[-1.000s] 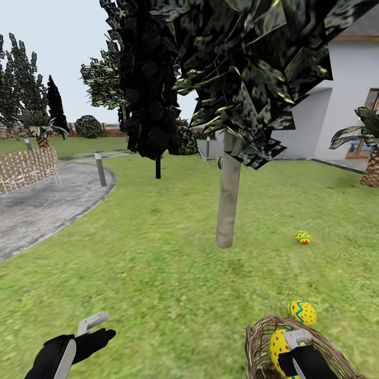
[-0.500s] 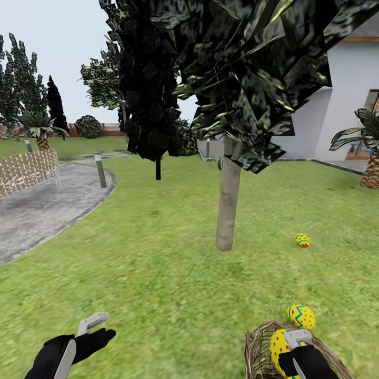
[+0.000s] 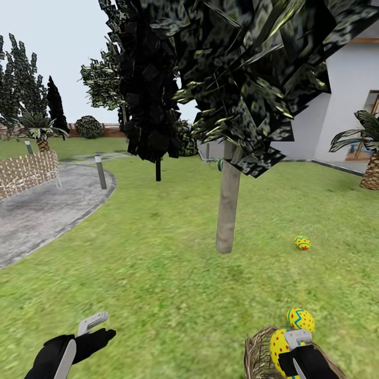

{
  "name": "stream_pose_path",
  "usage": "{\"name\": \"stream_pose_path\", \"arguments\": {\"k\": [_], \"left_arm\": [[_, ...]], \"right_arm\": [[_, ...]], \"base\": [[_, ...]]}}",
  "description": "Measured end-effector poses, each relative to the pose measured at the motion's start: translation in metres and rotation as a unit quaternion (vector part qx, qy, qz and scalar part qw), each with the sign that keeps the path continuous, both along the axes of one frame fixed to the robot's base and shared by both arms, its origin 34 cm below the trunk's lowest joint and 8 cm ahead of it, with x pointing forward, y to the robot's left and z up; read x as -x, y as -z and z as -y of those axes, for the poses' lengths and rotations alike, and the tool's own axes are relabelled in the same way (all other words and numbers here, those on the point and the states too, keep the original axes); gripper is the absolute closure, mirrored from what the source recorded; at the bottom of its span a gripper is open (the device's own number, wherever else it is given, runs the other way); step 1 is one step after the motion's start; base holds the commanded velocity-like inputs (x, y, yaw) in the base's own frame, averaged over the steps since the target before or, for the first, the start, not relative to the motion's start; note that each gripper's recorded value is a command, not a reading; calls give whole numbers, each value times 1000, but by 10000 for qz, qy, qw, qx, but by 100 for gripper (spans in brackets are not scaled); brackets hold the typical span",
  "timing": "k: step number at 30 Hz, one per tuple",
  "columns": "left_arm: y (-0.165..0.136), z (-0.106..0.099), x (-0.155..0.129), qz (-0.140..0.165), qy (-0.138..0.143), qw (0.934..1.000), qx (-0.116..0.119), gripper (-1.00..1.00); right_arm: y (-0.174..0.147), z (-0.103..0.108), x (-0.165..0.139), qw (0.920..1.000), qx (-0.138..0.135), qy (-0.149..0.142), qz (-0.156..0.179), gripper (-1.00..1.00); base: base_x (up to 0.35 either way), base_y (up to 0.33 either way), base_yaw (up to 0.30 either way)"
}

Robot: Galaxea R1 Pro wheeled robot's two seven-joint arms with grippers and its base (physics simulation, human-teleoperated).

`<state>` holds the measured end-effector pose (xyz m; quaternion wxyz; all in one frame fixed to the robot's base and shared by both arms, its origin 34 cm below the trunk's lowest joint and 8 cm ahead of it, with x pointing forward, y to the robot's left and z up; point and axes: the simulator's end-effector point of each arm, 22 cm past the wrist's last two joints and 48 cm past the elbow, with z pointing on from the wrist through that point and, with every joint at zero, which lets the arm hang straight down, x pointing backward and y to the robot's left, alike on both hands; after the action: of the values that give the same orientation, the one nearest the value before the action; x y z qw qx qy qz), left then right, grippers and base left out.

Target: Take the three Easter eggs out of the wicker basket on the lawn in the garden, then place them on the lawn next to a single tree (choose any tree) so that all three eggs are next to the same tree and none are left in the basket.

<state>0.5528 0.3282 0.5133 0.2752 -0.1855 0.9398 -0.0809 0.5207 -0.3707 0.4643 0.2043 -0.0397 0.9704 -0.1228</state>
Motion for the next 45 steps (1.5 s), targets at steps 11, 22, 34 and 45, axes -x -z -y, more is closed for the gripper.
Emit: {"name": "stream_pose_path", "arguments": {"k": [11,22,34,45], "left_arm": [[-23,1,-4,1,10,10000,7,-100],[-45,6,-9,-5,92,10000,-14,-100],[-61,7,-11,12,103,9999,10,-100],[-82,6,-13,2,98,10000,3,-100]], "right_arm": [[-23,0,-4,10000,-1,1,-6,100],[-44,0,-7,10000,-1,5,-10,100],[-60,0,-9,10000,1,4,-20,100],[-81,-1,-11,10000,-1,0,-27,100]], "base": [[0,0,0],[-169,0,0],[-111,0,0],[0,0,0]]}}
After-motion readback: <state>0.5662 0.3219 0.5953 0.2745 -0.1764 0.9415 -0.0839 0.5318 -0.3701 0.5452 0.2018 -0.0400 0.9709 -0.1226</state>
